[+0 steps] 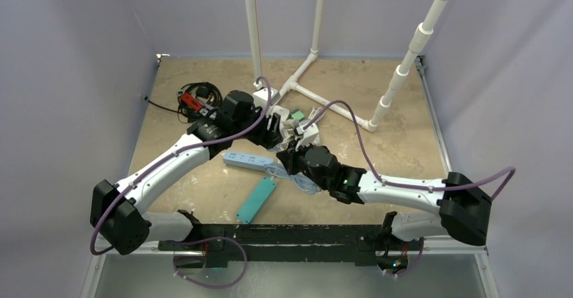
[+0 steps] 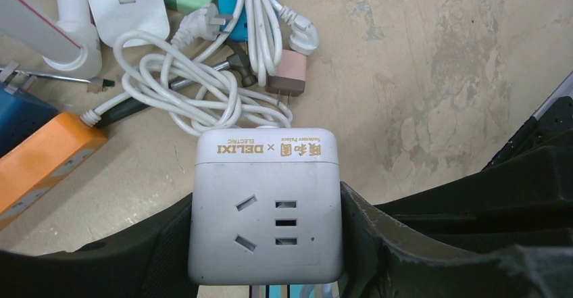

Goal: Pull the plug off the socket
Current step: Remove the plug from the socket.

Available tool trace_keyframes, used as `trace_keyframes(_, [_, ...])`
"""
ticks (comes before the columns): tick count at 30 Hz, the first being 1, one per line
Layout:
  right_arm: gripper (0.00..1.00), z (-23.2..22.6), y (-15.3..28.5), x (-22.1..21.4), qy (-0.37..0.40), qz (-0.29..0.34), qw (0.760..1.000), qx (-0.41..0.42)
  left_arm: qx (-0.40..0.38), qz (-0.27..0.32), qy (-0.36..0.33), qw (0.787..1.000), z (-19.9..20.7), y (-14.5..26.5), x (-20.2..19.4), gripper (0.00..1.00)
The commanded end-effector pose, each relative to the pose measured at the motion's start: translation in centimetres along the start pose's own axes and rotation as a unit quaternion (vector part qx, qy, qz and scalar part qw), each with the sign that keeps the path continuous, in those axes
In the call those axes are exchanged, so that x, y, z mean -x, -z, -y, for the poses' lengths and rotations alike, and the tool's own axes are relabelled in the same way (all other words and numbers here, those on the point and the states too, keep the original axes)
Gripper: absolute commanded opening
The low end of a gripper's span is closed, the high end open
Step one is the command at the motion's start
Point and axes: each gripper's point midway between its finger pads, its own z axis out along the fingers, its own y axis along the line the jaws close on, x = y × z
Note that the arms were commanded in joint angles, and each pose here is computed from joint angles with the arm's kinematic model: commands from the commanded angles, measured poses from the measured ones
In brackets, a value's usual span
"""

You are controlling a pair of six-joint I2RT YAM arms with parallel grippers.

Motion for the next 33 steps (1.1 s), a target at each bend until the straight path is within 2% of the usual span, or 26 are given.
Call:
trace_keyframes(1, [0.00,-4.7,3.5,12.0,-0.042,0.138,0.987,0.067,0.172,0.010,-0.052,0.984,-6.0,0.4,1.0,0.00])
trace_keyframes(3, [0.00,-4.6,4.0,12.6,-0.041,0.144,0.986,0.067,0.167,0.013,-0.053,0.985,-5.8,0.4,1.2,0.00])
trace_keyframes(6, [0.00,-3.8,3.3,10.9,-0.034,0.132,0.989,0.054,0.133,0.020,-0.047,0.990,-4.6,0.3,1.6,0.00])
trace_keyframes(11, [0.00,-1.6,0.6,3.0,-0.041,0.065,0.996,0.034,0.011,0.066,0.014,0.998,-2.6,1.4,4.1,0.00])
trace_keyframes(15, [0.00,0.0,-0.9,-2.4,-0.048,0.014,0.999,0.018,-0.044,0.102,0.027,0.993,-0.9,3.0,6.1,0.00])
trace_keyframes(18, [0.00,0.6,-1.4,-4.3,-0.045,-0.007,0.999,0.008,-0.056,0.112,0.028,0.992,-0.6,3.6,6.7,0.00])
trace_keyframes(23, [0.00,-0.5,-0.6,-1.3,-0.041,0.017,0.999,0.021,-0.010,0.097,0.020,0.995,-2.5,2.9,5.6,0.00])
trace_keyframes(26, [0.00,-1.5,0.1,2.3,-0.034,0.046,0.998,0.024,0.075,0.070,0.003,0.995,-5.1,2.2,3.9,0.00])
trace_keyframes(30, [0.00,-3.9,2.0,7.4,-0.042,0.088,0.993,0.063,0.169,0.029,-0.043,0.984,-6.3,1.5,1.9,0.00])
trace_keyframes(33, [0.00,-4.5,3.2,10.0,-0.043,0.112,0.990,0.073,0.172,0.020,-0.050,0.984,-6.2,1.2,1.7,0.00])
